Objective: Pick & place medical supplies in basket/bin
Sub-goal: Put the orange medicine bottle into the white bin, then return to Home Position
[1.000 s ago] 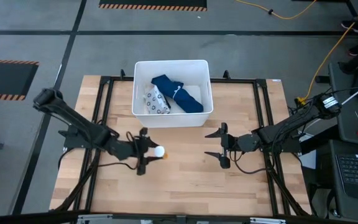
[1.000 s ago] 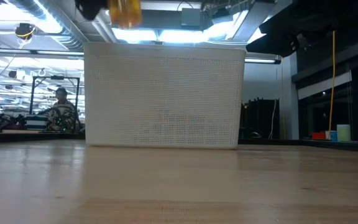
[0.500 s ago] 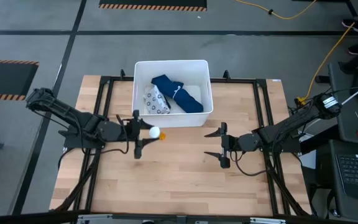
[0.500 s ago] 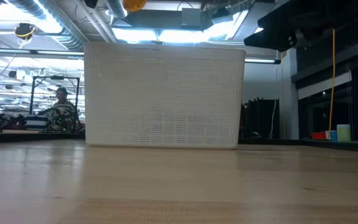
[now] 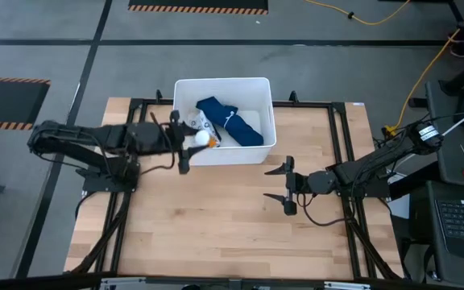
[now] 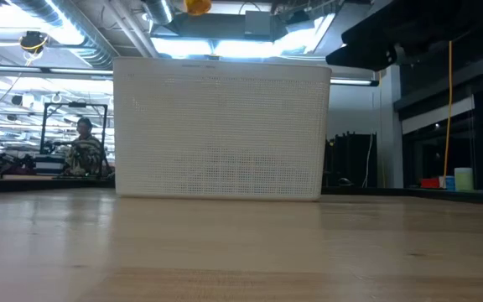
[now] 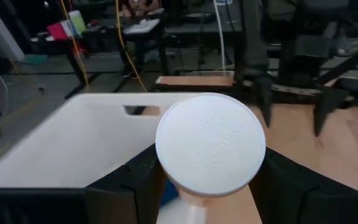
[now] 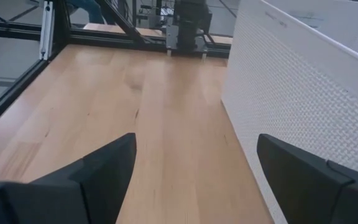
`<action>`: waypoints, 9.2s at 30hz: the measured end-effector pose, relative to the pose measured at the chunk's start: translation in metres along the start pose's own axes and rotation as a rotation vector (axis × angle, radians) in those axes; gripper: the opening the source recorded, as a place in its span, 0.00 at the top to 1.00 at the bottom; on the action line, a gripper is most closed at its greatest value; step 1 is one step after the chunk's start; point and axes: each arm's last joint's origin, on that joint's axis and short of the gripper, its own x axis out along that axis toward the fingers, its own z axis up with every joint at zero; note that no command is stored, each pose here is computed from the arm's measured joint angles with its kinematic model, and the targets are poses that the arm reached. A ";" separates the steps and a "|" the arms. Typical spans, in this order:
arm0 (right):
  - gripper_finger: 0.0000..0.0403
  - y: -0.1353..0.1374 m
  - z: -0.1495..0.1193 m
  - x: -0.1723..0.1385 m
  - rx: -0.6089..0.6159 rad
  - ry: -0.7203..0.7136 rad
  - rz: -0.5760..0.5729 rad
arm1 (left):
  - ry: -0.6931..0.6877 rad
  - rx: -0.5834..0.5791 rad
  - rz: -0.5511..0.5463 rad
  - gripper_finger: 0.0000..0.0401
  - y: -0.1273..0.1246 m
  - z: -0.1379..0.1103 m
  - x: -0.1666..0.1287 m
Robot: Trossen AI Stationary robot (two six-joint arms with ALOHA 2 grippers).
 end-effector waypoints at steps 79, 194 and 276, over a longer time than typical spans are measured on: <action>0.17 -0.001 -0.004 0.000 -0.076 0.044 -0.005 | 0.646 0.129 -0.335 0.51 0.135 -0.119 0.200; 0.17 -0.007 -0.004 0.003 -0.040 0.048 -0.031 | -0.446 0.204 0.081 1.00 0.072 -0.184 -0.062; 0.99 -0.051 -0.072 -0.102 0.081 -0.435 0.103 | -0.624 0.180 0.033 0.98 0.068 -0.193 -0.066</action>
